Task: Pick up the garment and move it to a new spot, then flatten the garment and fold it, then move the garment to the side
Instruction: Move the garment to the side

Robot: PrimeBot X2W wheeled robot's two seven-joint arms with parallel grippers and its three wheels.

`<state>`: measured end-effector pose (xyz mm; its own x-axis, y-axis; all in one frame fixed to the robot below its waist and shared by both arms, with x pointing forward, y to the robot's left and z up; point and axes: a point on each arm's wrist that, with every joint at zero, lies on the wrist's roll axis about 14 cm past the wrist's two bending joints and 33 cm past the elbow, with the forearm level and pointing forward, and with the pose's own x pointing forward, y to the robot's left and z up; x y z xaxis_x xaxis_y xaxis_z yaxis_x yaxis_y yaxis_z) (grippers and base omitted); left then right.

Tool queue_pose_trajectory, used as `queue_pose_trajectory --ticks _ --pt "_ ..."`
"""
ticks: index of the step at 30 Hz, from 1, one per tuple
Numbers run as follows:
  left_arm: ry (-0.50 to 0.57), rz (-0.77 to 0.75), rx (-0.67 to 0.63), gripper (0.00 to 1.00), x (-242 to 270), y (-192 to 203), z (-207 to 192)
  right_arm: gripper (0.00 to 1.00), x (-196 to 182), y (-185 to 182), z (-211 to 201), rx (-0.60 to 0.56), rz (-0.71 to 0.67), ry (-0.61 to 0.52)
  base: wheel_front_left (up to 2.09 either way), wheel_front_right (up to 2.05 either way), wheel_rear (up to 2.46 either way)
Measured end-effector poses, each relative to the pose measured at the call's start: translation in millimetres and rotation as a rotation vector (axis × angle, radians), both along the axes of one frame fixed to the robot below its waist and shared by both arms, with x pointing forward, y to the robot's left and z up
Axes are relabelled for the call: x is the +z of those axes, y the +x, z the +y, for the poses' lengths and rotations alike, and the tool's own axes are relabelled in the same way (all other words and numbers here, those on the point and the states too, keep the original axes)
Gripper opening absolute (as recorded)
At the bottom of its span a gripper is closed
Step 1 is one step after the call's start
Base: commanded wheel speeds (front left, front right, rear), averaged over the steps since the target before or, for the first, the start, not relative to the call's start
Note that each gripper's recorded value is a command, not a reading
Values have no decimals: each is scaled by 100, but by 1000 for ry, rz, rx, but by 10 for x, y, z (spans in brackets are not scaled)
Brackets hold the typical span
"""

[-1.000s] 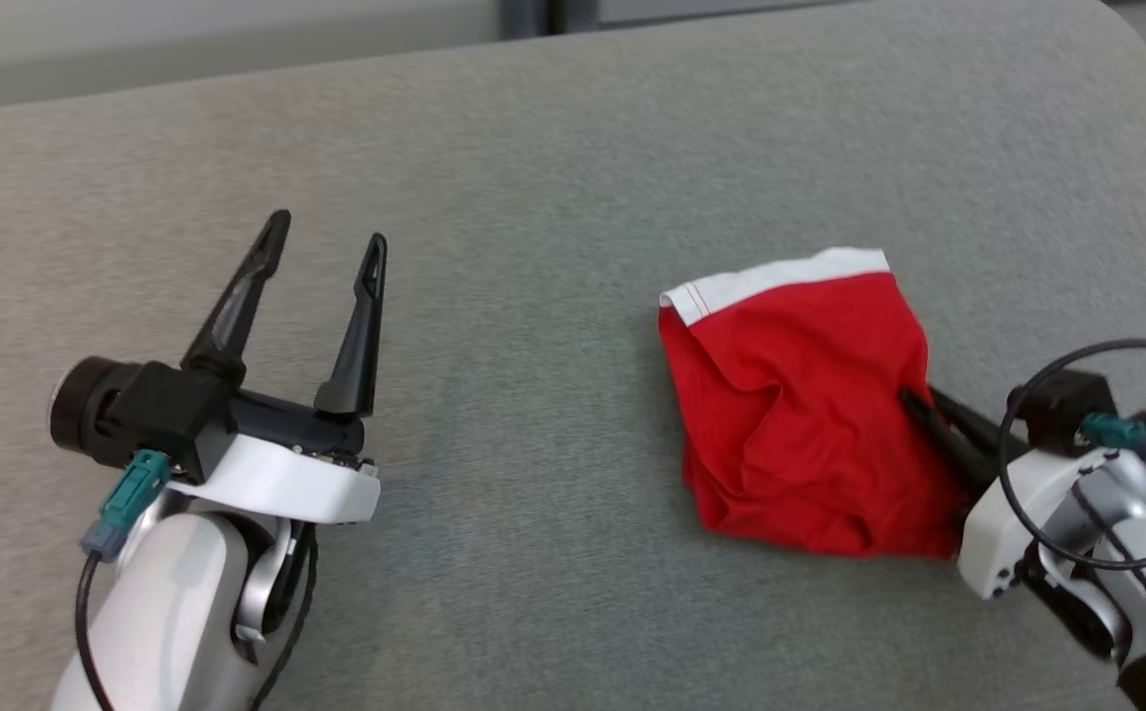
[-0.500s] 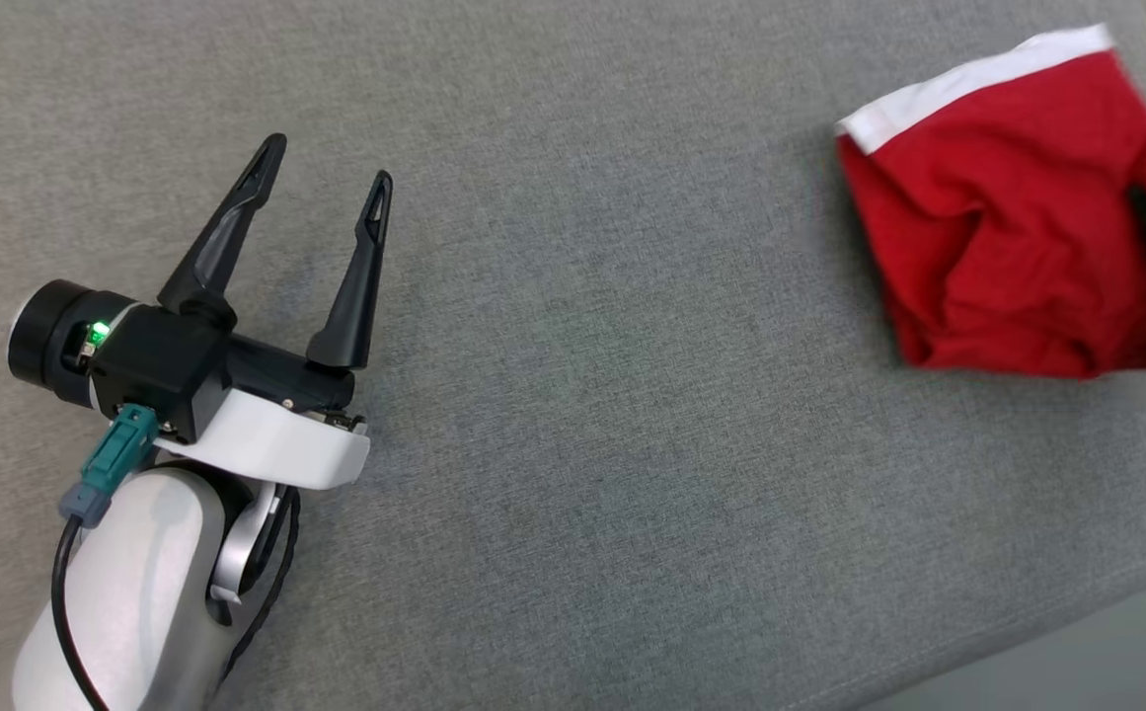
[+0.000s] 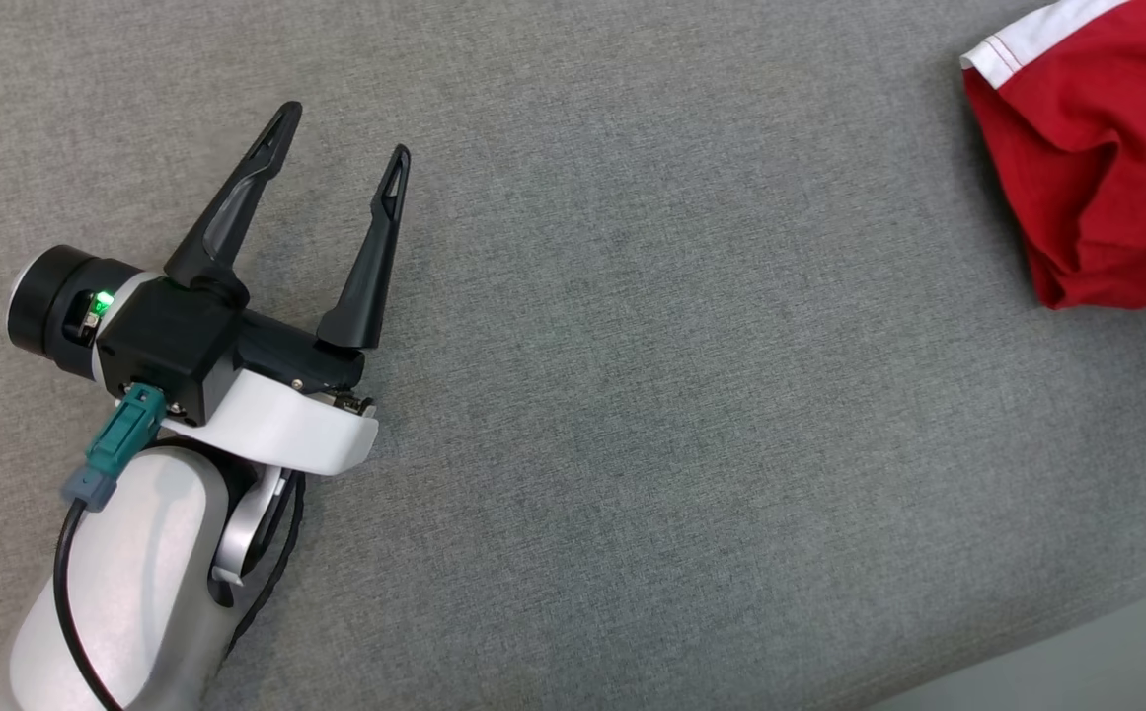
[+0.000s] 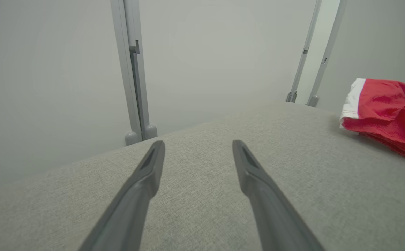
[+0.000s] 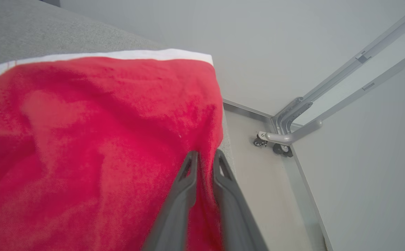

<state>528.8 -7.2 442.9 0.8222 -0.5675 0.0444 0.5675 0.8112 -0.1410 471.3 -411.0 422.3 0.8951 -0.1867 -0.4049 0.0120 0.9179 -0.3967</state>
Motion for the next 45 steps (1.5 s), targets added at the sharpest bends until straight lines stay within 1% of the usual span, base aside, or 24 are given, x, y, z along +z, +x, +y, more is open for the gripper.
queue_pose_trajectory --ticks 3,9,14,19,24,29,34,40,45 --pt "0 -3 8 100 4 4 29 100 -41 -7 -34 -36 -10 22 0 0 0" --pt "-7 2 28 100 55 -44 97 100 43 -73 -56 -97 -78 81 0 0 0" --pt "-1 -11 47 100 170 -106 158 100 345 -16 189 -69 -232 155 0 0 0" --pt "3 -23 74 100 299 -201 245 100 543 -100 555 -32 -356 237 0 0 0" --pt "12 -22 119 100 384 -332 386 100 584 -199 1026 21 -414 327 0 0 0" --pt "9 -8 206 100 423 -447 638 100 570 -235 1479 87 -430 410 0 0 0" --pt "11 12 297 100 426 -627 924 100 550 -271 1845 153 -421 470 0 0 0" --pt "26 22 416 100 454 -862 1318 100 628 -297 2198 220 -435 528 0 0 0" --pt "31 24 499 100 498 -1071 1589 100 731 -337 2349 245 -455 548 0 0 0"
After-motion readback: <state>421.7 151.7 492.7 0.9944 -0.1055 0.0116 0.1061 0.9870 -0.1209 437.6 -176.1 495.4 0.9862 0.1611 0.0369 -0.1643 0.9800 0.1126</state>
